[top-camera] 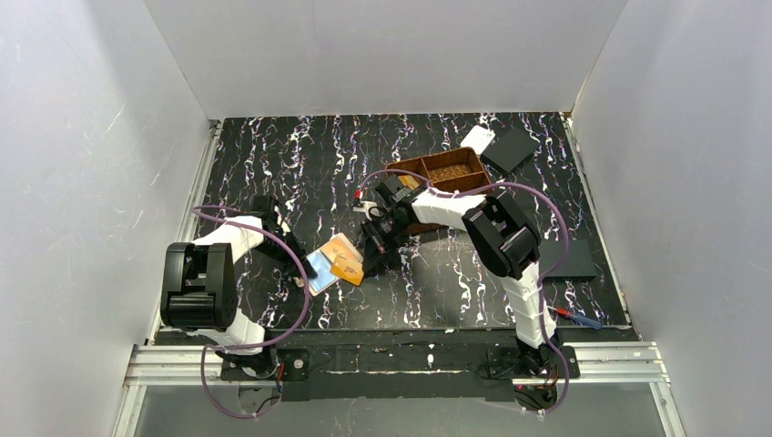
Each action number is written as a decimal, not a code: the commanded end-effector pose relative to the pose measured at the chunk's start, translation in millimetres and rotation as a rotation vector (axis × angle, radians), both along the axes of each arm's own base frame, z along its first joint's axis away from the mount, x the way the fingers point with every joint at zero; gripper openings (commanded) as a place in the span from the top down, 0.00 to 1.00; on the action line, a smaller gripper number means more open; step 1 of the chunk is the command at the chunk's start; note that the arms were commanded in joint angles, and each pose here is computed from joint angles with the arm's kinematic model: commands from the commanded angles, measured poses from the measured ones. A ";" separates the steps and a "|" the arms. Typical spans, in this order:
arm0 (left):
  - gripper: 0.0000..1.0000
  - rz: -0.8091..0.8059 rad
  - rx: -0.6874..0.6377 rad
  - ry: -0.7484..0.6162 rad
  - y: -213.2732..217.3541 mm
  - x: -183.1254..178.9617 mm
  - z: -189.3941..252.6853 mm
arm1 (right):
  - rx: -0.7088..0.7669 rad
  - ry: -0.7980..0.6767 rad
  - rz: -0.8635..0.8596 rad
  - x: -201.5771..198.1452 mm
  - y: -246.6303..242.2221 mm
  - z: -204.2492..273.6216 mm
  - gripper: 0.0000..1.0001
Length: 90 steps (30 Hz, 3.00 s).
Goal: Put the credit cards into the card holder
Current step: Insert the credit card into the card holder.
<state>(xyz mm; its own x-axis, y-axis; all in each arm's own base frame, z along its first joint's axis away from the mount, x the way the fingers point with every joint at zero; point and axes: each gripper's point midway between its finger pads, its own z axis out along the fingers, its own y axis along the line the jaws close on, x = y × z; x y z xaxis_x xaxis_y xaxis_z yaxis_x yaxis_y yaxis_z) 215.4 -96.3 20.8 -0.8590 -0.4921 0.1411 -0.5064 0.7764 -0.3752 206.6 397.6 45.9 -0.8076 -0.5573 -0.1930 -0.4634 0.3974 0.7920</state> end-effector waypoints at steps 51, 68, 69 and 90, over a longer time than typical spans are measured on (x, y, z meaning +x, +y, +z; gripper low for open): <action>0.95 -0.031 0.099 0.051 13.3 -22.2 -13.9 | -0.158 -0.116 -0.097 26.3 10.9 28.5 0.99; 0.95 -0.032 0.094 0.039 12.6 -20.7 -11.4 | -0.239 -0.176 -0.073 16.3 22.3 25.0 0.99; 0.95 -0.032 0.094 0.039 12.6 -21.2 -11.4 | -0.241 -0.176 -0.069 15.0 23.4 24.2 0.99; 0.95 -0.027 0.093 0.031 12.6 -22.1 -9.7 | -0.073 -0.082 -0.120 12.1 62.1 3.8 0.99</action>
<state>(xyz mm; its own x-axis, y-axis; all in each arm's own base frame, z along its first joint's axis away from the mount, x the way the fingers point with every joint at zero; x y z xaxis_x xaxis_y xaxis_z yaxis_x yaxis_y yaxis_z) 213.9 -94.8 19.4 -0.8657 -0.4877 0.1127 -0.4924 0.7893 -0.3668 214.4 447.3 52.0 -0.8330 -0.5172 -0.1966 -0.4930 0.5323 0.6882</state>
